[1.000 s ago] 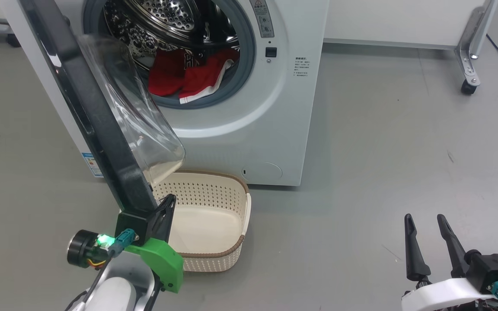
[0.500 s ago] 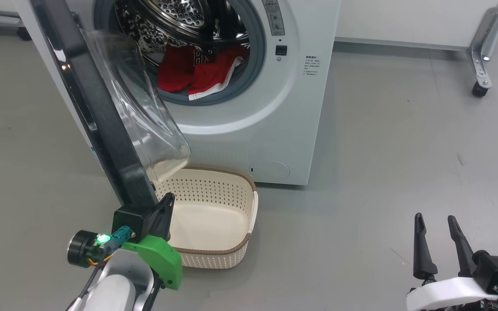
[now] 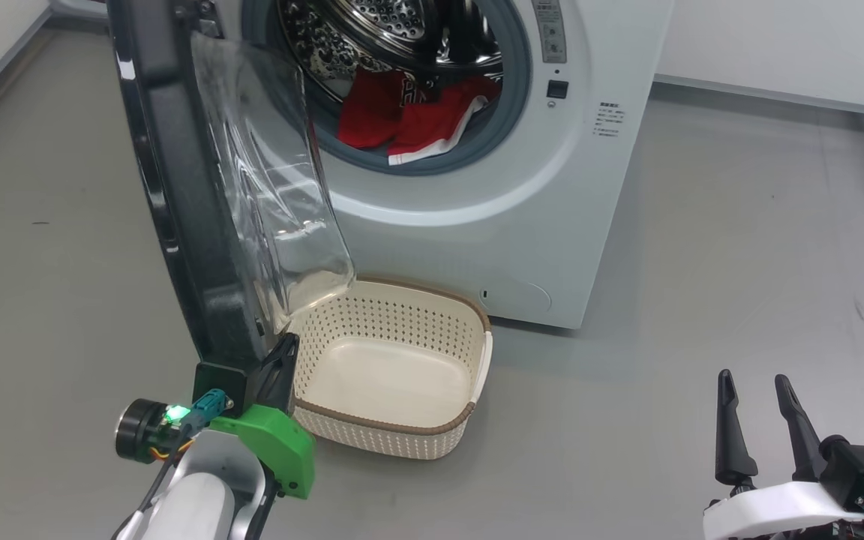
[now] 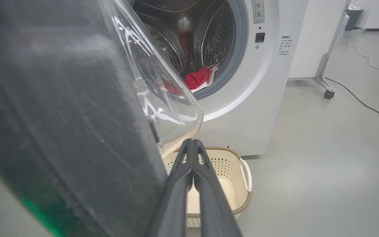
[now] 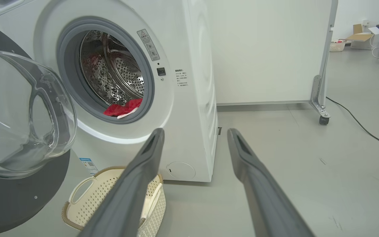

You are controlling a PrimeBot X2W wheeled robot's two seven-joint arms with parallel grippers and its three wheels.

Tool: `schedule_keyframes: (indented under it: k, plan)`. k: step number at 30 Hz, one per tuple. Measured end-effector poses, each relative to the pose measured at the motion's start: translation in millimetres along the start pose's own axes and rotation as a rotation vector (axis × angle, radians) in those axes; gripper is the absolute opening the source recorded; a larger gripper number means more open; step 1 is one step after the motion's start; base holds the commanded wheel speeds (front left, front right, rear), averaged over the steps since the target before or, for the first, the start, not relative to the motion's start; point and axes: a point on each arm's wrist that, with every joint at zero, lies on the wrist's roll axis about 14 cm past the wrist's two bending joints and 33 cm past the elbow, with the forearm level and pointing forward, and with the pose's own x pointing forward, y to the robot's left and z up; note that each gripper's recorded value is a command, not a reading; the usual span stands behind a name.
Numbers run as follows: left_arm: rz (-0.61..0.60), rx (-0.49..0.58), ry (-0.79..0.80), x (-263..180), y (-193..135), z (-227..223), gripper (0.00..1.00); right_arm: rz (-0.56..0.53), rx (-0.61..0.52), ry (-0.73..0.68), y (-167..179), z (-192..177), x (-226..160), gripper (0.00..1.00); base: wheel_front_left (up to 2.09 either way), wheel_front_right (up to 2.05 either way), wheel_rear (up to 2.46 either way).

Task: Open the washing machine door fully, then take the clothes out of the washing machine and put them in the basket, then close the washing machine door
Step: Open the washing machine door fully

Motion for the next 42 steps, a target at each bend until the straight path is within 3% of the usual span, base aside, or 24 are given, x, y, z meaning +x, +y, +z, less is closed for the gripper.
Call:
schedule_keyframes:
  k: [10, 21, 42]
  plan:
    - [0.131, -0.025, -0.015, -18.7, 40.2, 0.3, 0.0, 0.102, 0.004, 0.033, 30.1, -11.0, 15.4, 1.0, 0.0, 0.0, 0.0]
    - [0.343, -0.06, -0.037, -41.4, 107.0, 0.9, 0.0, 0.199, 0.007, 0.098, 56.9, -33.4, 26.7, 1.0, 0.0, 0.0, 0.0]
    - [0.623, -0.09, -0.042, -45.9, 215.5, 8.0, 0.0, 0.215, 0.022, 0.178, 53.1, -71.0, 54.8, 1.0, 0.0, 0.0, 0.0]
